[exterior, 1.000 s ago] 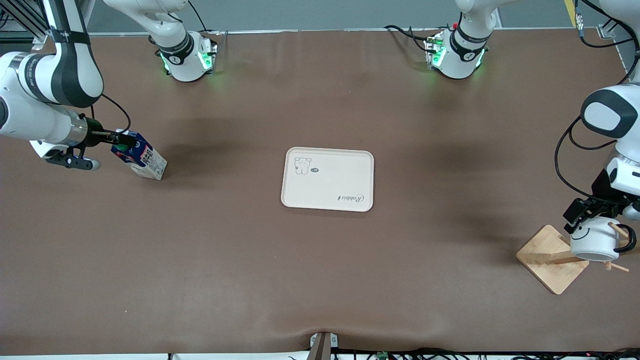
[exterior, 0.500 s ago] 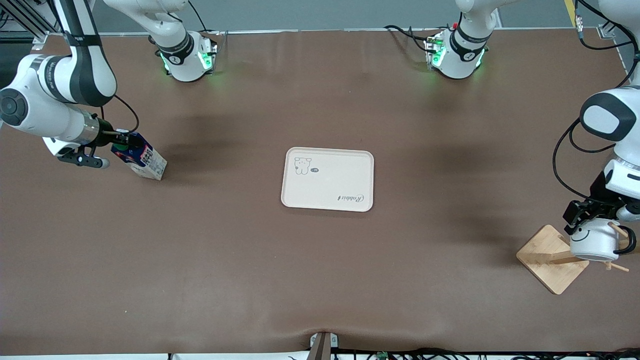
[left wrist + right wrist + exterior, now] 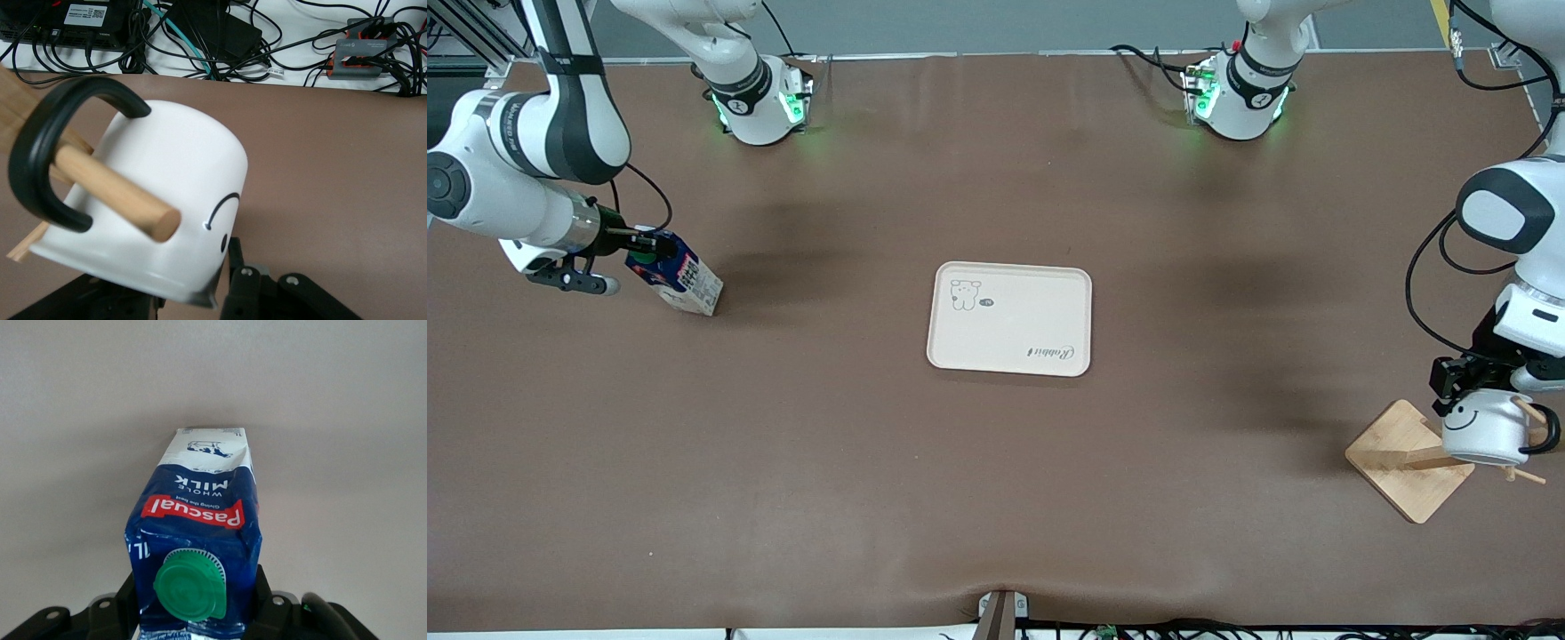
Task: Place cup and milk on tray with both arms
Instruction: 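Carry the carton onto the tray with the right gripper while the left lifts the mug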
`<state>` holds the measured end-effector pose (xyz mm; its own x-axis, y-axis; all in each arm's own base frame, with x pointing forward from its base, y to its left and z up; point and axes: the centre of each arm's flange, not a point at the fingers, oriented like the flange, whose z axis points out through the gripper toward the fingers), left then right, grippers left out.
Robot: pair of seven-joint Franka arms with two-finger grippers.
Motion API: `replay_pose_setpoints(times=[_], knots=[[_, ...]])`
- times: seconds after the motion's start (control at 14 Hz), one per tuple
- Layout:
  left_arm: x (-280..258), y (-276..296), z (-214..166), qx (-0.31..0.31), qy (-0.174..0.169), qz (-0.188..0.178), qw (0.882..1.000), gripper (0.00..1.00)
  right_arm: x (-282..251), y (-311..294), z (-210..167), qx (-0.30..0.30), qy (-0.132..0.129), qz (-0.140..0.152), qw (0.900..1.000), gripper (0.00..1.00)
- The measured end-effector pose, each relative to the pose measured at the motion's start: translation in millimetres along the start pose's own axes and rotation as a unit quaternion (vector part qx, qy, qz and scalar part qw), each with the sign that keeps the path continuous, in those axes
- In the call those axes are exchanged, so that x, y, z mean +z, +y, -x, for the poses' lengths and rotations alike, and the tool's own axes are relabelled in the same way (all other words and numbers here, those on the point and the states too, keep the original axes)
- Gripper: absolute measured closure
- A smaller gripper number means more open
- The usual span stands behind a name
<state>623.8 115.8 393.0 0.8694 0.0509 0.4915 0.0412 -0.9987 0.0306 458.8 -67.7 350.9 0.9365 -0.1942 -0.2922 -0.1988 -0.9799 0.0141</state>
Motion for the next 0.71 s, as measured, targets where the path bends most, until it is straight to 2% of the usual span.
replay_pose_setpoints(times=[0.07,0.14,0.21,0.36,0.43,0.57,0.71], knots=[[0,1,0,0.001,0.0,0.0,1.0,0.63,-9,0,0,0.0,-0.007,0.0,1.0,0.34],[0,3,0,0.002,0.0,0.001,1.0,0.7,-21,-2,0,-0.002,-0.013,0.001,1.0,0.34],[0,5,-1,0.004,0.0,0.002,1.0,0.7,-34,-6,0,-0.006,-0.015,0.003,1.0,0.34],[0,12,-2,0.009,0.001,0.006,1.0,0.82,-62,-20,0,-0.019,-0.012,0.007,1.0,0.38],[0,15,-2,0.011,0.001,0.008,1.0,0.82,-77,-29,1,-0.028,-0.01,0.01,0.999,0.41],[-2,18,-4,0.013,0.003,0.009,1.0,0.86,-104,-53,6,-0.05,-0.013,0.015,0.999,0.41],[-4,21,-5,0.015,0.005,0.011,1.0,0.89,-125,-83,12,-0.065,-0.026,0.002,0.998,0.41]])
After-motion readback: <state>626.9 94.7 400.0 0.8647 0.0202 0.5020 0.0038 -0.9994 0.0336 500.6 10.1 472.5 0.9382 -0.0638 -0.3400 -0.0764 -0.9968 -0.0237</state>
